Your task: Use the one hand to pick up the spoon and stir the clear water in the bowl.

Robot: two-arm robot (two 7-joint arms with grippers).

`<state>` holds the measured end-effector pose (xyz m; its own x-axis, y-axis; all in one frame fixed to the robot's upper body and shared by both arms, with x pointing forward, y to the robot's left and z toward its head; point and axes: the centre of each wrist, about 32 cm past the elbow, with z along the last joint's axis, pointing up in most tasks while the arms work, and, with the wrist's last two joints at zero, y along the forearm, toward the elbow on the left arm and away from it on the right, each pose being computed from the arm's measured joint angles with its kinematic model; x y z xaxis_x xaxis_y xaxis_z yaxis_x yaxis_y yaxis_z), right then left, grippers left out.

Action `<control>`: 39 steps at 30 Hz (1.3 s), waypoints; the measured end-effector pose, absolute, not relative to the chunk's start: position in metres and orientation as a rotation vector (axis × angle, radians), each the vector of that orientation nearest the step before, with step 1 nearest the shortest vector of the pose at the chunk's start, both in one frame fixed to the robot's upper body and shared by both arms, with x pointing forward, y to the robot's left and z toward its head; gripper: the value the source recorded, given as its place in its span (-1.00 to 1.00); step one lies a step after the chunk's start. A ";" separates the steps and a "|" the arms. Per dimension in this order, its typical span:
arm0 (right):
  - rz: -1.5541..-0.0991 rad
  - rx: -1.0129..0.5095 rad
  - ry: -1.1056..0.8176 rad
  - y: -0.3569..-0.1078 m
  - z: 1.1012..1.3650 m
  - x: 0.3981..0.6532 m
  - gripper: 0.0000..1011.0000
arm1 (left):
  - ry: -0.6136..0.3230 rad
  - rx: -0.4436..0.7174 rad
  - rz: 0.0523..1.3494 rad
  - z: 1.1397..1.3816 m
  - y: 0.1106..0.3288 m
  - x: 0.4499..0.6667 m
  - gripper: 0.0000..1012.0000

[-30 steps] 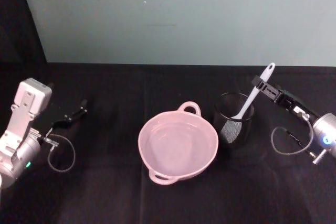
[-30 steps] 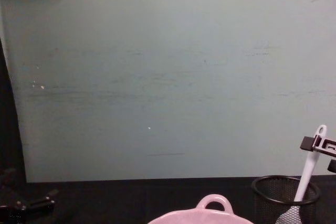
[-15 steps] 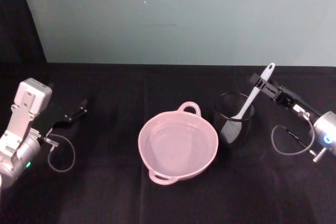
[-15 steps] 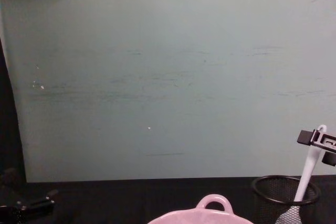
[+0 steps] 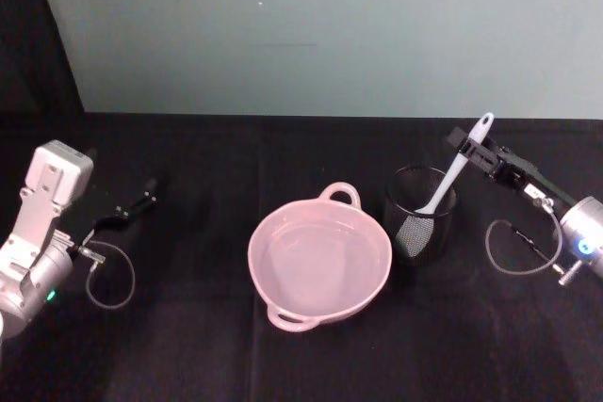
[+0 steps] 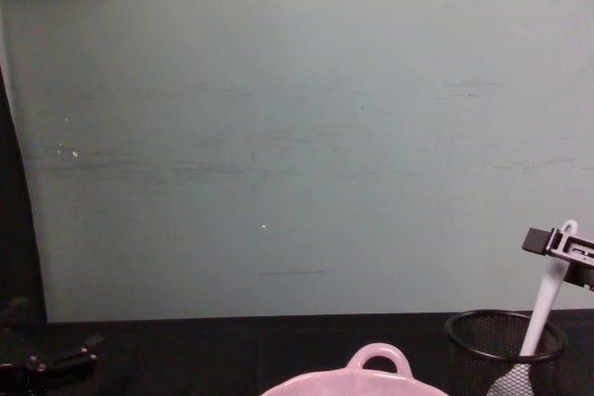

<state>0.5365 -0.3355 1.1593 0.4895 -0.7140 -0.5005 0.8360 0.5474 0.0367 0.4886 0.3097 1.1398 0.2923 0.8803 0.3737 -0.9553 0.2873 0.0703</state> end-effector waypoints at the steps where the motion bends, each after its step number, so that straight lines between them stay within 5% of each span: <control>1: -0.956 0.297 0.465 -0.335 1.159 0.537 0.84 | -0.285 0.304 1.248 1.140 0.310 0.489 0.99; 14: -0.957 0.309 0.469 -0.335 1.159 0.537 0.18 | -0.285 0.304 1.248 1.140 0.310 0.489 0.99; 27: -0.966 0.262 0.386 -0.331 1.172 0.532 -0.71 | -0.285 0.304 1.248 1.140 0.310 0.489 0.99; 39: -0.937 0.136 0.151 -0.319 1.221 0.527 -0.77 | -0.285 0.304 1.248 1.140 0.310 0.489 0.99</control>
<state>0.5273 -0.3186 1.2209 0.5830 -0.7904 -0.1883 0.8095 0.5850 0.0508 0.4886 0.3097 1.1398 0.2922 0.8803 0.3737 -0.9553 0.2873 0.0702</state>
